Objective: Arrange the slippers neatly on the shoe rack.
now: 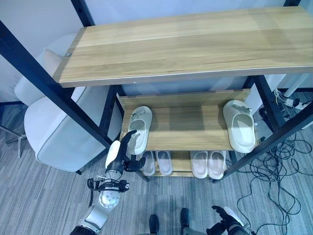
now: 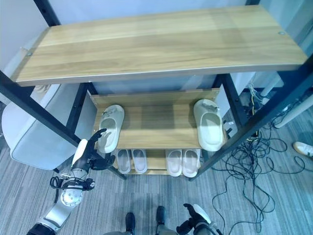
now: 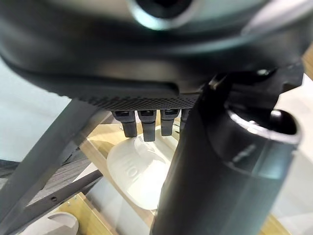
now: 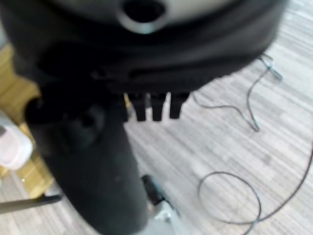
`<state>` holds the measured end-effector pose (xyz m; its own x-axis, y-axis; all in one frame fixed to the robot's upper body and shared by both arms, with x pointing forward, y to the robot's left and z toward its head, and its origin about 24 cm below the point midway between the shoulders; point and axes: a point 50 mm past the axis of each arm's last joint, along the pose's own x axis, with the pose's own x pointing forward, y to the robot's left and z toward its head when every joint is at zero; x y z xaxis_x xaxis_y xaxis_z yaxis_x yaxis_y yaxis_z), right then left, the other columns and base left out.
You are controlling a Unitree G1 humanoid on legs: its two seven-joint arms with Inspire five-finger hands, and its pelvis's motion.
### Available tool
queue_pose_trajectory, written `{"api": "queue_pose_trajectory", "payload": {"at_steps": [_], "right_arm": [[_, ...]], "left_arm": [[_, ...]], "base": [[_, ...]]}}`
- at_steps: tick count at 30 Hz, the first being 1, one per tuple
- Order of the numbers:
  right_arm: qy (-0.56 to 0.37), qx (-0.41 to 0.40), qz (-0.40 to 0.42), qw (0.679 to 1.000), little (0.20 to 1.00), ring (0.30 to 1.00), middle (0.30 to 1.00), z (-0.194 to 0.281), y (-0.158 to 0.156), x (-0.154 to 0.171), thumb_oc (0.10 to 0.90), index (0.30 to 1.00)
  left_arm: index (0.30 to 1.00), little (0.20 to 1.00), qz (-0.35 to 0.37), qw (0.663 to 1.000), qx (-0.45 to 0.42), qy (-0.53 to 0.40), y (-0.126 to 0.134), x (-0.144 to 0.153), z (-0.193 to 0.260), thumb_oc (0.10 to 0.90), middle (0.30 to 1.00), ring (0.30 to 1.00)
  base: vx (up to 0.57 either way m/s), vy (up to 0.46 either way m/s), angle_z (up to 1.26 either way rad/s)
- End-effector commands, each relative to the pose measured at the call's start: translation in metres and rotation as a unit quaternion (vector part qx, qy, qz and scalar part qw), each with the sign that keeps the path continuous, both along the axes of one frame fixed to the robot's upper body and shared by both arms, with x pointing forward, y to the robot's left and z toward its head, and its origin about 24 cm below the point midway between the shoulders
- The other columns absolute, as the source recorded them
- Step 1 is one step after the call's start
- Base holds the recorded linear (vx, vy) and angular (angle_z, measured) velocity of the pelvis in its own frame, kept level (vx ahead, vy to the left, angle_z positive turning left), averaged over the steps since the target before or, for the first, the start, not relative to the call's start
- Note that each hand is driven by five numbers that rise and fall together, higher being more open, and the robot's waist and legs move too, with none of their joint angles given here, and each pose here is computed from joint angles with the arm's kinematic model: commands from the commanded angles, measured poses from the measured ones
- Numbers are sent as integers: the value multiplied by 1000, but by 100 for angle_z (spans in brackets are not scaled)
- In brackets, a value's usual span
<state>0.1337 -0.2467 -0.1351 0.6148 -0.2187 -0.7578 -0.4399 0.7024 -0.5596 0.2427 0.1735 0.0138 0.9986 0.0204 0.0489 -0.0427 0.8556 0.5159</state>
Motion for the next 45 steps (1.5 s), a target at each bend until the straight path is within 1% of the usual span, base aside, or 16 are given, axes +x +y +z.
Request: {"api": "queue_pose_trajectory", "payload": {"at_steps": [1,5,8,12,16,19,23,25,27,28,30,31,32,34,35,45], "right_arm": [[-17,8,10,1000,900,900,900,-1,11,1,800,900],[-22,7,10,1000,900,900,900,1,10,5,800,900],[-23,8,10,1000,900,900,900,2,10,6,800,900],[-20,6,6,1000,900,900,900,2,8,5,800,900],[-25,4,7,1000,900,900,900,4,6,8,800,900],[-26,3,9,1000,900,900,900,4,6,9,800,900],[-27,2,11,1000,900,900,900,4,5,8,800,900],[-27,1,12,1000,900,900,900,5,3,8,800,900],[-28,0,13,1000,900,900,900,5,2,8,800,900],[-29,1,13,1000,900,900,900,5,2,8,800,900],[-29,-1,12,999,900,900,900,6,0,7,800,900],[-30,-1,11,999,900,900,900,6,0,7,800,900],[-27,-2,10,1000,900,900,900,5,-1,6,800,900],[-26,-2,9,1000,900,900,900,5,-2,5,800,900],[-27,-1,9,1000,900,900,900,5,-2,5,800,900],[-26,4,12,1000,900,900,900,4,-3,2,800,900]], "left_arm": [[900,900,43,979,-38,-198,11,60,93,800,900,900],[900,900,30,968,-99,-230,11,57,110,800,900,900],[900,900,24,965,-114,-236,12,53,114,800,900,900],[900,900,7,952,-161,-262,13,41,126,800,900,900],[900,900,6,941,-180,-285,14,37,136,800,900,900],[900,900,14,940,-162,-299,15,37,141,800,900,900],[900,900,35,943,-110,-312,20,41,146,800,900,900],[900,900,52,946,-59,-314,24,47,148,800,900,900],[900,900,59,948,-25,-311,26,52,148,800,900,900],[900,900,59,948,-25,-312,26,53,148,800,900,900],[900,900,66,950,23,-306,31,59,147,800,900,900],[900,900,66,949,23,-306,31,59,147,800,900,900],[900,900,67,950,56,-299,33,63,146,800,900,900],[900,900,68,950,72,-297,34,65,146,800,900,900],[900,900,67,950,102,-289,37,69,144,800,900,900],[900,900,53,947,204,-242,44,81,130,800,900,900]], "base": [[0,0,0],[-9,-6,-3],[-3,-17,-12],[1,-10,-7],[-5,-2,-3],[-1,2,-3],[5,0,1],[9,0,2],[3,-5,-4],[-3,-3,-3],[0,0,0],[0,0,0],[0,0,0],[0,0,0],[0,0,0],[0,0,0]]}}
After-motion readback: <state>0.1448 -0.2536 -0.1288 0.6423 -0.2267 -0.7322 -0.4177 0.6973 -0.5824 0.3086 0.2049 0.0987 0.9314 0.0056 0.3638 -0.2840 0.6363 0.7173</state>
